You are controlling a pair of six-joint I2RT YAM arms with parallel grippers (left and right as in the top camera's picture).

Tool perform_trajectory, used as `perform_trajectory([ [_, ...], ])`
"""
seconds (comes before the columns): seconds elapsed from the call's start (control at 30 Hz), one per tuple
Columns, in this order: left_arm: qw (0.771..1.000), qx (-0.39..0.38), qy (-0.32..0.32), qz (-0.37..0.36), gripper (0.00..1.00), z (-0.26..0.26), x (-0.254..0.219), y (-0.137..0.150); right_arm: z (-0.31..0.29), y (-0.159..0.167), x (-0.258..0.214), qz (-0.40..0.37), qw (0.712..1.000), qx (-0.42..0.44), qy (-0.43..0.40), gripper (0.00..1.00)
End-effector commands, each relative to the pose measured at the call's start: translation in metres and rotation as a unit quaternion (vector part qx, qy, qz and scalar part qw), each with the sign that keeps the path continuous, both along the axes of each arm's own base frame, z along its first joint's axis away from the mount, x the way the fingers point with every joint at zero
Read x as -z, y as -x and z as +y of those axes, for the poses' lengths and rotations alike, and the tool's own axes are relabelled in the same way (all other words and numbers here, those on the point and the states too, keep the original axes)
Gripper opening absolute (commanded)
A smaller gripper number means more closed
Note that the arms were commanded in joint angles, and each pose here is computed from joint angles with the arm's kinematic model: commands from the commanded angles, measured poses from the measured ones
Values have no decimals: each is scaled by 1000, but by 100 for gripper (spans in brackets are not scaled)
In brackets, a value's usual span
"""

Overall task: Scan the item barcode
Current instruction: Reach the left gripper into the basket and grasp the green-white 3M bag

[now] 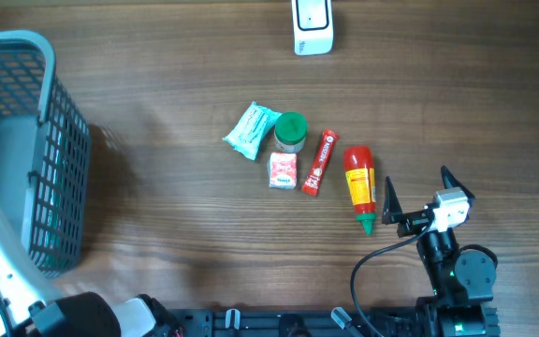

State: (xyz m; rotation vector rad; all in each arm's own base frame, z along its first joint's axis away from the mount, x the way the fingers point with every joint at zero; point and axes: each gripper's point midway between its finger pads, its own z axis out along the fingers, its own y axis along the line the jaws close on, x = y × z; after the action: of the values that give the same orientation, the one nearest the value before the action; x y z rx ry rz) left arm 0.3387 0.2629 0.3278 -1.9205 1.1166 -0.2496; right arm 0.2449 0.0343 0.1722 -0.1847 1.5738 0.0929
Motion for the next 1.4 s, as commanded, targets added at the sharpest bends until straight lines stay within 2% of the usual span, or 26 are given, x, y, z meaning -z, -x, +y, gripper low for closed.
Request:
perform_trajectory([
  [0.0, 968, -186, 162, -44, 86, -1, 43, 27, -2, 0, -2, -6, 1000, 7, 8, 100],
  [0.07, 923, -285, 255, -46, 88, -13, 73, 45, -2, 0, -2, -6, 1000, 7, 8, 100],
  [0.1, 900, -323, 290, -35, 94, -19, 90, 51, -2, 0, -2, -6, 1000, 7, 8, 100],
  [0.13, 898, -325, 294, -28, 100, -17, 96, 49, -2, 0, -2, -6, 1000, 7, 8, 100],
  [0.4, 885, -337, 322, 1, 100, -8, 128, 43, -2, 0, -2, -6, 1000, 7, 8, 100],
  [0.53, 863, -327, 384, -22, 98, -4, 135, 38, -2, 0, -2, -6, 1000, 7, 8, 100],
  [0.63, 836, -315, 445, -57, 96, 4, 136, 35, -2, 0, -2, -6, 1000, 7, 8, 100],
  [0.77, 807, -284, 508, -103, 100, 8, 126, 32, -2, 0, -2, -6, 1000, 7, 8, 100],
  [0.8, 807, -262, 518, -106, 100, 6, 123, 29, -2, 0, -2, -6, 1000, 7, 8, 100],
  [0.87, 837, -189, 507, -88, 100, 1, 120, 27, -2, 0, -2, -6, 1000, 7, 8, 100],
  [0.9, 844, -176, 500, -83, 100, 1, 120, 26, -2, 0, -2, -6, 1000, 7, 8, 100],
  [1.03, 848, -159, 494, -107, 100, 7, 113, 17, -2, 0, -2, -6, 1000, 7, 8, 100],
  [1.1, 845, -135, 502, -125, 96, 5, 105, 8, -2, 0, -2, -6, 1000, 7, 8, 100],
  [1.13, 844, -126, 505, -132, 80, 4, 102, 4, -2, 0, -2, -6, 1000, 7, 8, 100],
  [1.17, 845, -124, 503, -134, 72, 5, 102, 4, -2, 0, -2, -6, 1000, 7, 9, 100],
  [1.27, 830, -140, 524, -132, 71, -2, 103, 4, -2, 0, -2, -6, 1000, 7, 8, 100],
  [1.37, 795, -187, 568, -101, 70, -20, 114, 18, -2, 0, -2, -6, 1000, 7, 8, 100],
])
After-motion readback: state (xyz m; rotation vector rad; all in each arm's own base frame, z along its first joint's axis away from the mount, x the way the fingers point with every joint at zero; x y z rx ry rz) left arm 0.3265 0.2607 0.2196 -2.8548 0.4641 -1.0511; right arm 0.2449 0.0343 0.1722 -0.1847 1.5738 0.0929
